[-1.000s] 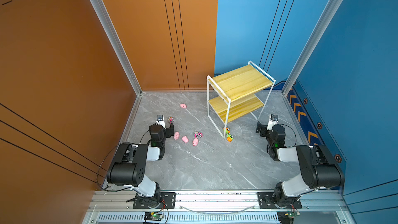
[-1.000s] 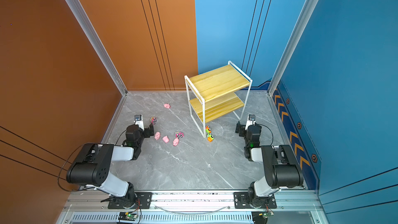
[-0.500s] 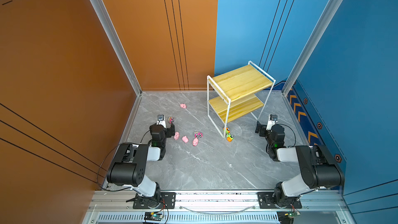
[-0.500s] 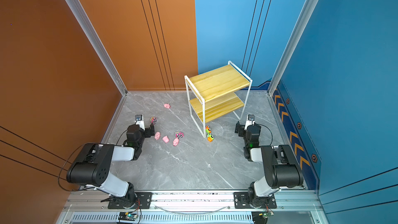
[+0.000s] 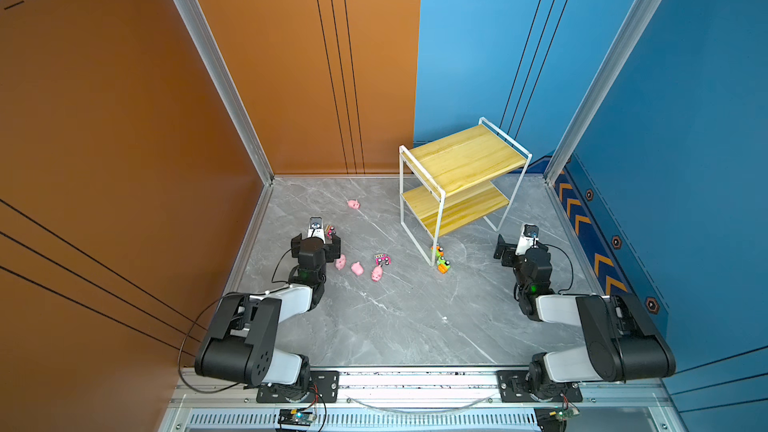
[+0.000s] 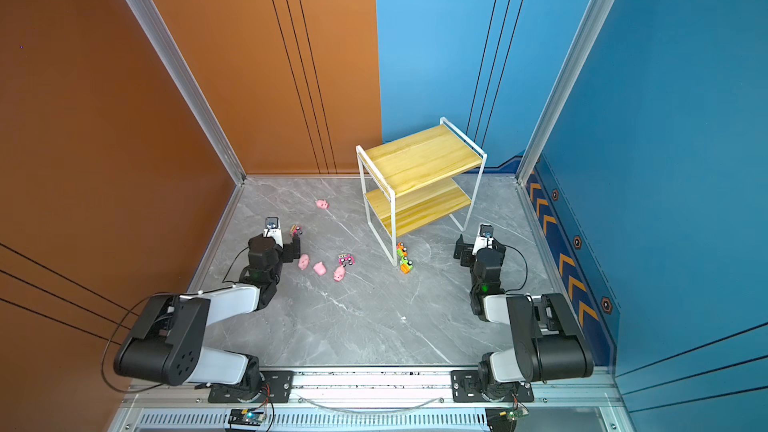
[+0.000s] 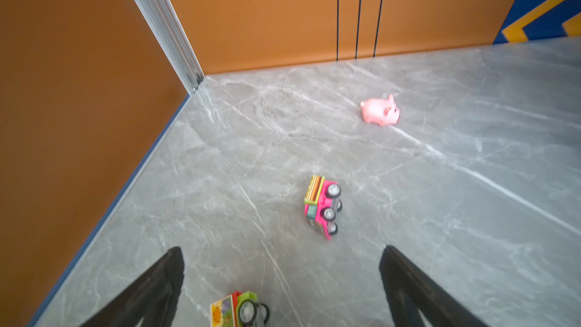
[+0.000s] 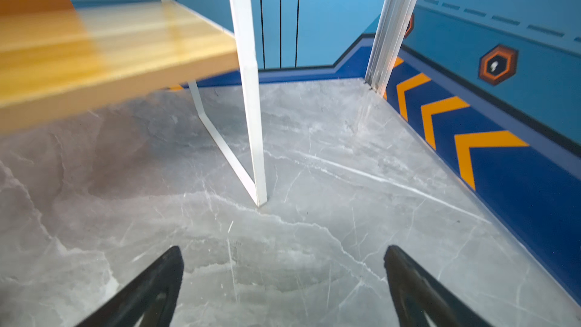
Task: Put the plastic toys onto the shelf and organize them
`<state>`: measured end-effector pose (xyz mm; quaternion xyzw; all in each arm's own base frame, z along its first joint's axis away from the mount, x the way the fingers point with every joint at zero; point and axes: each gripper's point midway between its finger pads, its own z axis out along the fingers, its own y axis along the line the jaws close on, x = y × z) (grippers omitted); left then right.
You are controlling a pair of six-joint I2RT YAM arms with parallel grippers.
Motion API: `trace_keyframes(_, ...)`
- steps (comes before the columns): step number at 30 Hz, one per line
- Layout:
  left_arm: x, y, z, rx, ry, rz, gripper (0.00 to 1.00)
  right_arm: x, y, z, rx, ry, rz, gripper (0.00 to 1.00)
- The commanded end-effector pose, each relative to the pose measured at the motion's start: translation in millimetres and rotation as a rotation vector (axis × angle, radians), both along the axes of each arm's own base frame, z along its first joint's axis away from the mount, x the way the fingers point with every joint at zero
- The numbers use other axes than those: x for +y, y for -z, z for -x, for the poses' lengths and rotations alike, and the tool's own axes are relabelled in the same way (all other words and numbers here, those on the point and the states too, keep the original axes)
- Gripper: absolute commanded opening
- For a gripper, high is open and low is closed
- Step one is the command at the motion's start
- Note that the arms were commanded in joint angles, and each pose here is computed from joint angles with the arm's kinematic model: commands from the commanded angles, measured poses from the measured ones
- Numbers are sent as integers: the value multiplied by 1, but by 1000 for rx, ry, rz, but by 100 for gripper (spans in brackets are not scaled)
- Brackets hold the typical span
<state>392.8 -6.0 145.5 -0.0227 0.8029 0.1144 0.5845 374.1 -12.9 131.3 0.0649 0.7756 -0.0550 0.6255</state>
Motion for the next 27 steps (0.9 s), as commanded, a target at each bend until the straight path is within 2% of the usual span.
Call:
trace_keyframes(1,-2,-29,4,35,-44,-36,98,-14,-5,14,14,93,4,100)
trace_keyframes(5,-40,-49,-2,66,61,68,100,-26,-23,20,25,171,-74,100)
trace_keyframes(9,-107,-58,-12,118,286,274,96,-25,-39,21,71,192,-155,100)
trace_keyframes(15,-191,-66,-38,184,539,561,91,-12,-54,27,40,137,-274,100)
trace_keyframes(17,-211,-72,-53,193,592,639,87,-6,-59,29,23,106,-309,100)
trace_keyframes(18,-220,-72,-60,200,614,676,82,-3,-61,31,21,96,-322,100)
trace_keyframes(21,-241,-72,-77,213,660,739,75,2,-66,34,21,67,-337,100)
trace_keyframes(27,-257,-64,-104,226,686,768,59,5,-74,39,16,44,-344,100)
